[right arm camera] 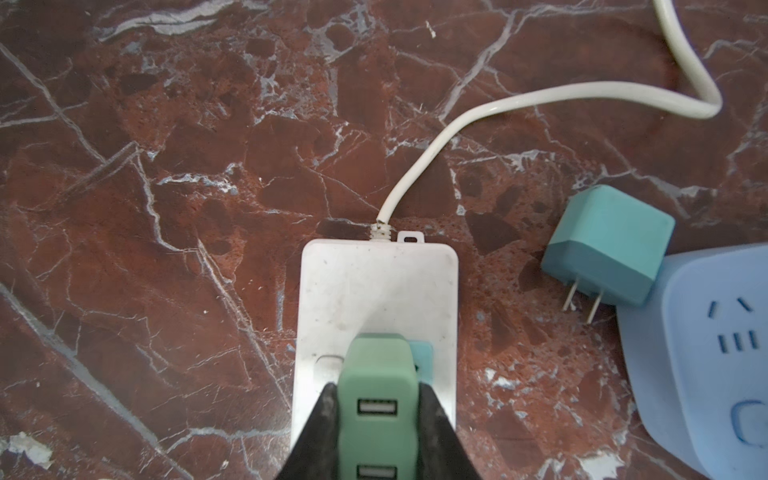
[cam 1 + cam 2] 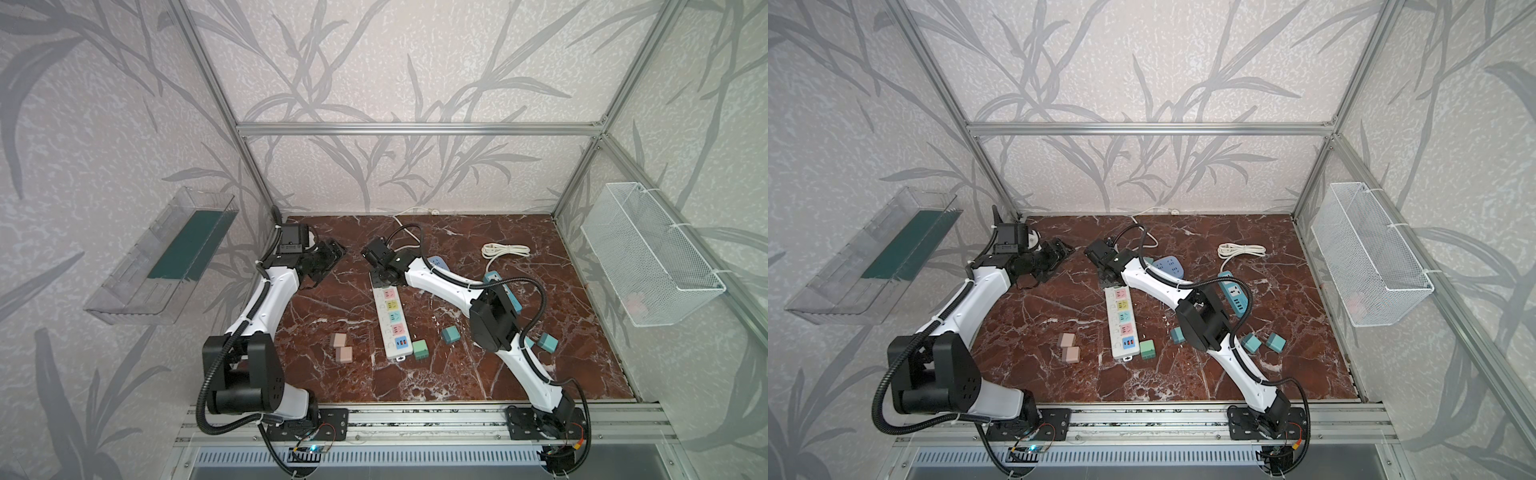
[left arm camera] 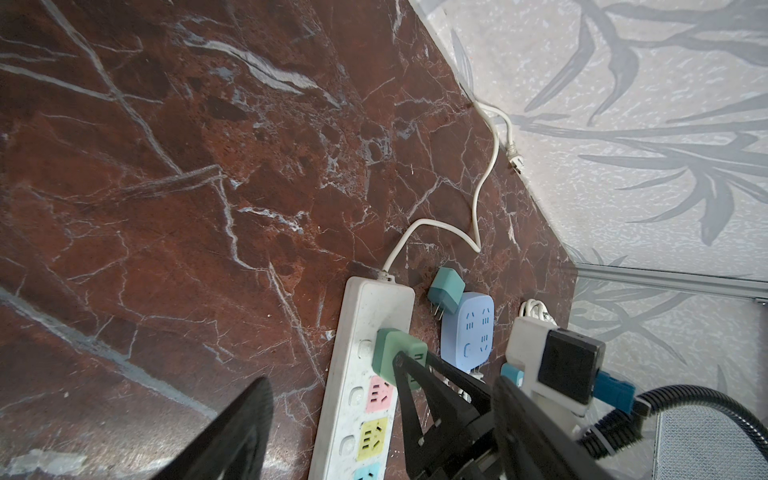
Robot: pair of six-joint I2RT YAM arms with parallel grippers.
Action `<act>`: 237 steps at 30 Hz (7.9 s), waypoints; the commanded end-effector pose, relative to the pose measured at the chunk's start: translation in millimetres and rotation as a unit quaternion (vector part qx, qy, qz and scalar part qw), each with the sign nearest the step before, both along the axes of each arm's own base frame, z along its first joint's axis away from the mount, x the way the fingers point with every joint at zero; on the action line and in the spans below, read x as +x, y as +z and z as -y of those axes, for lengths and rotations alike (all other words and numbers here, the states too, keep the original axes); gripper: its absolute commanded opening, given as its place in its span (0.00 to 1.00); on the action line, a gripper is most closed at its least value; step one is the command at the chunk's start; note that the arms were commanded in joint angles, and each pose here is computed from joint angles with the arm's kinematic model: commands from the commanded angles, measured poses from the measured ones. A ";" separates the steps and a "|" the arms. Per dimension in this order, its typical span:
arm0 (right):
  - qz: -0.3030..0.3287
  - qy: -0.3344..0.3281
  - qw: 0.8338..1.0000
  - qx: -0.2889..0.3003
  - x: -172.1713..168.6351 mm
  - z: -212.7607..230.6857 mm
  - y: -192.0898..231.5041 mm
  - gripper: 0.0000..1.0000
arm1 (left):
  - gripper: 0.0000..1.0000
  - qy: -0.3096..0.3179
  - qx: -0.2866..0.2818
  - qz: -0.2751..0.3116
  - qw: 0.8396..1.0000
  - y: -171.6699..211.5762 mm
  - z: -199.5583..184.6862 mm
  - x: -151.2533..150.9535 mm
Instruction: Insert the plug
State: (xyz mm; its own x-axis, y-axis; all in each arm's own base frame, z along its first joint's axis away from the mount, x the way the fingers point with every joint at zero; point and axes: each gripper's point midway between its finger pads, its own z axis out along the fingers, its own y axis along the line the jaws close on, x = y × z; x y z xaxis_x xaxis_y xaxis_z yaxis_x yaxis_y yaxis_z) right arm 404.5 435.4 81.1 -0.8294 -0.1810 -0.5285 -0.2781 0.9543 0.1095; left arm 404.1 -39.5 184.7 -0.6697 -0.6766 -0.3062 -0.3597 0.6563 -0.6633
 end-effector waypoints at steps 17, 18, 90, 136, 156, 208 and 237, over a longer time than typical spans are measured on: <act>-0.009 0.081 0.996 0.021 -0.8 14.0 71.2 0.56 | 0.86 -0.008 -0.001 0.047 0.999 22.9 -0.1 7.5; -0.012 0.078 0.997 0.019 1.4 18.7 69.6 0.55 | 0.85 -0.008 0.001 0.047 0.999 23.1 -0.5 7.6; 0.033 -0.205 0.960 0.186 -126.6 351.6 38.6 0.69 | 0.93 -0.664 0.398 0.132 0.618 -109.6 328.9 -154.1; 0.018 -0.050 0.965 0.258 -155.0 302.4 64.2 0.49 | 0.05 -0.461 0.325 0.362 0.742 -60.3 318.5 -127.8; -0.044 0.165 0.966 0.193 -160.3 182.1 89.0 0.56 | 0.00 -0.420 0.212 0.507 0.722 -34.5 307.7 -165.0; 0.035 0.017 0.999 0.010 -64.2 51.2 41.2 0.00 | 0.86 0.040 0.132 0.276 0.951 125.1 33.0 -49.1; 0.031 -0.023 0.999 -0.003 -46.1 40.8 1.2 0.00 | 0.86 0.042 0.069 0.295 0.952 133.0 31.2 -47.6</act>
State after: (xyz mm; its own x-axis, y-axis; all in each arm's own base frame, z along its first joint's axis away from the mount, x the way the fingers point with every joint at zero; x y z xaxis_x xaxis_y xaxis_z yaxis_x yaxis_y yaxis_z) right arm 356.6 403.1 97.3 -0.8023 -0.1520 -0.5772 -0.2652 0.9571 0.1165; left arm 356.8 -72.1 312.1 -0.3150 -0.6271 -0.7124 -0.0175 0.7543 -0.6563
